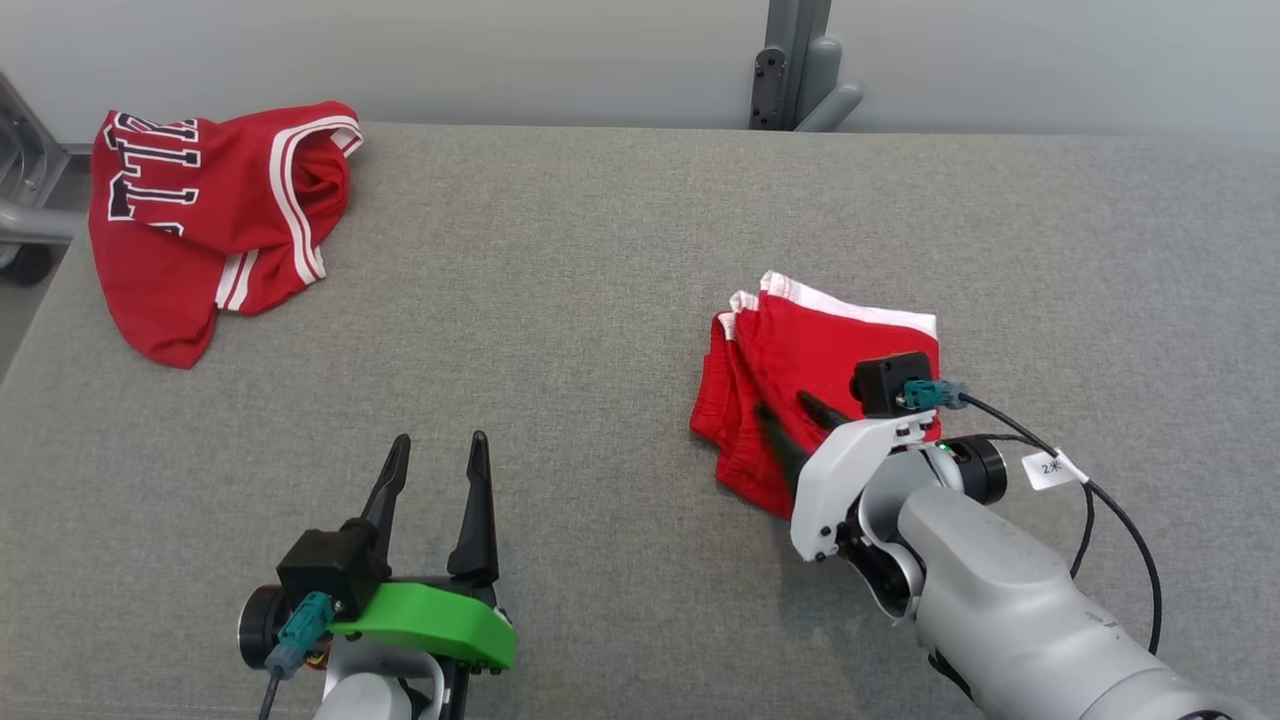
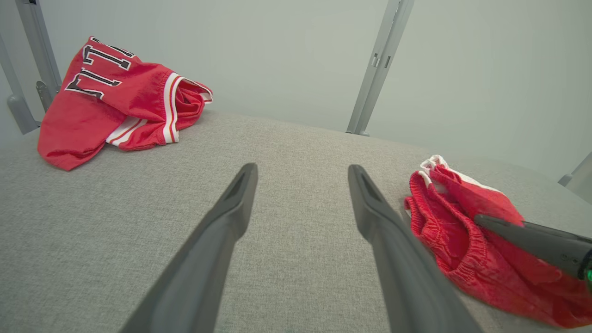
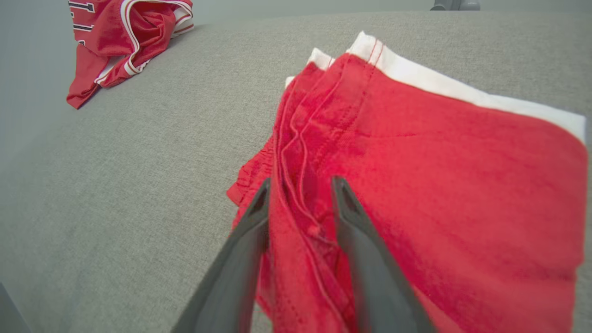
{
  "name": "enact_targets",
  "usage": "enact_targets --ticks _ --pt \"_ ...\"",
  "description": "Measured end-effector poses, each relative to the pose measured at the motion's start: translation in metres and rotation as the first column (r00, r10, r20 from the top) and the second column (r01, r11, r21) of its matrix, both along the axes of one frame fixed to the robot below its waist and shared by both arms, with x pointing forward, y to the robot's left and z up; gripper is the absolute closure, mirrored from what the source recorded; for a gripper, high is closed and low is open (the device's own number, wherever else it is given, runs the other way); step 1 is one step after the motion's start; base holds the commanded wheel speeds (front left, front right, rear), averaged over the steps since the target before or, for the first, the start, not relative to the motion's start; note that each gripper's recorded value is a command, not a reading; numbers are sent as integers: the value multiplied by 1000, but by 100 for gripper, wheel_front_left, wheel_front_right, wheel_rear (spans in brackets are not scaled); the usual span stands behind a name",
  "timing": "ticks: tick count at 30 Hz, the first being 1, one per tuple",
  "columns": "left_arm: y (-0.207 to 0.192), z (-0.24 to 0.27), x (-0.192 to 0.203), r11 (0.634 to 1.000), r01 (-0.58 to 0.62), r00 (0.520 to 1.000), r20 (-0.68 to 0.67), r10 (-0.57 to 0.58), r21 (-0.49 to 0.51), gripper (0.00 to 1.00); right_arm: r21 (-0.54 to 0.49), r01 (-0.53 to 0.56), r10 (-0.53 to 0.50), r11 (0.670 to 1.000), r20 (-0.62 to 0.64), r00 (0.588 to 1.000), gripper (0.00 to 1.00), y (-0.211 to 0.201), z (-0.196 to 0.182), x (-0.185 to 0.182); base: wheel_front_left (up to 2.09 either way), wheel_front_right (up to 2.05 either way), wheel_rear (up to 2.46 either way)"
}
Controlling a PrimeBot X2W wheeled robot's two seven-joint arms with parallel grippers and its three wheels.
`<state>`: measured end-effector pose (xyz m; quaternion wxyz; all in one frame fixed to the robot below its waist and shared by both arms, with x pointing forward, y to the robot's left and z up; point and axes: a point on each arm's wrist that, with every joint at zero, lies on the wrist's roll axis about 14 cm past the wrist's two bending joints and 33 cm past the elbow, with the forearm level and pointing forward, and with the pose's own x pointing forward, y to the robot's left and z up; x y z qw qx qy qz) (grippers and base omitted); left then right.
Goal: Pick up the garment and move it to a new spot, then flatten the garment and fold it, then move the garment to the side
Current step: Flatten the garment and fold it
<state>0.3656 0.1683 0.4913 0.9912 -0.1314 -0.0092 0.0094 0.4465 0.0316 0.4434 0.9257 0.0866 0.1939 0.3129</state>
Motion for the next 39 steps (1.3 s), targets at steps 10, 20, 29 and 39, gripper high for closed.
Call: enact_targets --ticks 10,20,29,39 --pt "-6 2 4 1000 20 1000 6 -20 -1 0 55 20 -24 998 71 997 0 -5 17 3 0 0 0" --pt "-23 5 6 998 68 998 16 -68 -3 0 129 154 -171 980 131 976 0 -56 37 21 0 0 0" --pt "-30 2 7 996 90 996 7 -90 -6 0 112 211 -227 971 164 960 73 -85 34 22 0 0 0" --pt "-23 -4 8 998 69 998 -12 -69 -2 0 21 115 -117 993 112 987 100 -59 -1 6 0 0 0"
